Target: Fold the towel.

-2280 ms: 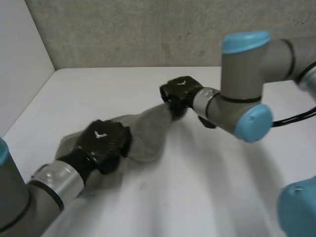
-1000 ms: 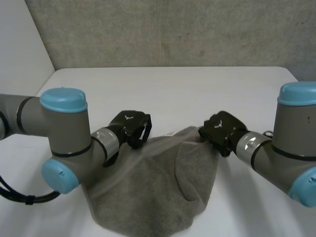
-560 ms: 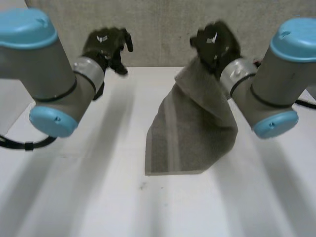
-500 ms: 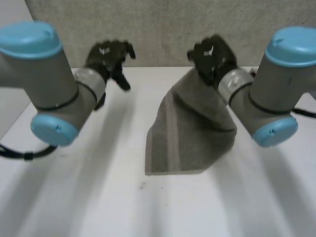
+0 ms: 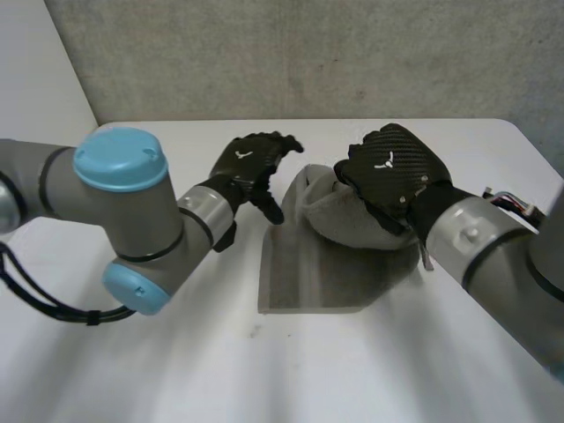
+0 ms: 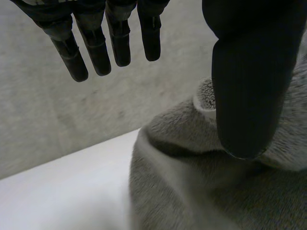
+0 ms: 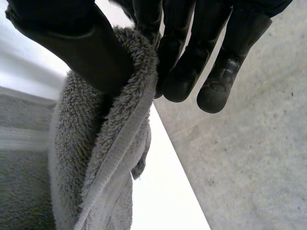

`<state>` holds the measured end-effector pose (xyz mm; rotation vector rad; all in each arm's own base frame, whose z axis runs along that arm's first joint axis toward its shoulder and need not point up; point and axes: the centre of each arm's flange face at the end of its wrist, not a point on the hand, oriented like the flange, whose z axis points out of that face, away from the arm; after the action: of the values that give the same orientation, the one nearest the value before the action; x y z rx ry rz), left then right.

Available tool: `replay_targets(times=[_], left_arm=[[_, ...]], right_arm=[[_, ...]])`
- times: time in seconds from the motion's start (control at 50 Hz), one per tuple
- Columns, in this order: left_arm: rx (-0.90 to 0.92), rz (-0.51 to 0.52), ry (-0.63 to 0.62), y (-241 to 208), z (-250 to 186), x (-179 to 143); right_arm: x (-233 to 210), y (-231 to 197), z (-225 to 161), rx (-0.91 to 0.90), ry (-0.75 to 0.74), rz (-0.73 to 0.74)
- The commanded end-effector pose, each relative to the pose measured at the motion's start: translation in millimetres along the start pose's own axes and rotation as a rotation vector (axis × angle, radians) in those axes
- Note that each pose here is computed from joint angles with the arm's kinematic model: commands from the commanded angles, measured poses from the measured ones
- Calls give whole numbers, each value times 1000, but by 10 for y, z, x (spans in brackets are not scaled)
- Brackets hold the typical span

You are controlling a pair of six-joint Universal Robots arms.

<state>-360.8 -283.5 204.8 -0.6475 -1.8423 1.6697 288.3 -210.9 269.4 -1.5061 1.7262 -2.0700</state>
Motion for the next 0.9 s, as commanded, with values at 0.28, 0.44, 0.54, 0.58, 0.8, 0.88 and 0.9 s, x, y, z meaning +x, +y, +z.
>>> replay_targets(times=[0.28,0.44,0.54,0.58,0.8,0.88,0.9], left_arm=[[-34,7,209,469,353,292],[11,15,160,202,278,213],[37,39,-24,-31,143,-198],[16,88,-142,-103,-35,-448],[-114,216,-200,-80,-786,-389],[-145,236,-197,-38,-916,-353],[-156,239,-198,-21,-951,-350]], right_arm=[[-71,-162,-460,55,-13,-11],[-39,-182,-420,65,-13,-16],[-32,-102,-271,31,-20,-8],[-55,-13,-154,-20,-54,-5],[-72,261,162,-196,-105,24],[-78,289,213,-202,-112,26],[-87,304,234,-202,-117,27]])
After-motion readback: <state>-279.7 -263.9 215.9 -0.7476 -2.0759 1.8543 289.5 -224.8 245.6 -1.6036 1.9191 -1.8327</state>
